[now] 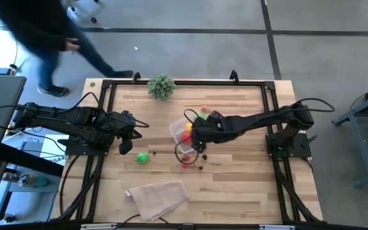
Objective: Pick and placing Produce into tupperware
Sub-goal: Put the red cherry into the transparent bin
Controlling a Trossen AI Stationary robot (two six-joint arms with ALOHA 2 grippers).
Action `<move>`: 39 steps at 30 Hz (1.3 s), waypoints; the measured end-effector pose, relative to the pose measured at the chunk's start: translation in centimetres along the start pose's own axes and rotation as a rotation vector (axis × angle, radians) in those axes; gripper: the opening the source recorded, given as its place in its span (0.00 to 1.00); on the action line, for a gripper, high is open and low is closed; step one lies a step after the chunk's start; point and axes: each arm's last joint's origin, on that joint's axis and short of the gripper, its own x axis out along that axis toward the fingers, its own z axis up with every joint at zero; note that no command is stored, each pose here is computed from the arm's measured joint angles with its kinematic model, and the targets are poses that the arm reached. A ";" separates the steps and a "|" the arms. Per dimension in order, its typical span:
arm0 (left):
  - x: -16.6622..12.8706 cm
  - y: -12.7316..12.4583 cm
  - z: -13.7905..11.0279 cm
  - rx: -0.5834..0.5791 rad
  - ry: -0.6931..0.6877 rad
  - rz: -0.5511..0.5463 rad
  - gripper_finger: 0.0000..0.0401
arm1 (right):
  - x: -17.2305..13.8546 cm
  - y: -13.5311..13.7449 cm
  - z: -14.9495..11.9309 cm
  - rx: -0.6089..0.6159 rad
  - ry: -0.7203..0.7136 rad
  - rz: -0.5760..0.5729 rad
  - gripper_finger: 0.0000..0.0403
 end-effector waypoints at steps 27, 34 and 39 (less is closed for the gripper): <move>0.0 0.0 0.0 0.000 0.000 0.000 0.00 | 1.5 -4.3 -10.3 0.394 0.042 -0.038 0.79; 0.0 0.0 0.0 0.000 0.000 0.000 0.00 | 3.1 -10.1 -11.7 0.581 0.032 -0.065 0.79; 0.0 0.0 0.0 0.000 0.000 0.000 0.00 | 4.7 -12.3 -10.0 0.403 -0.021 0.010 0.79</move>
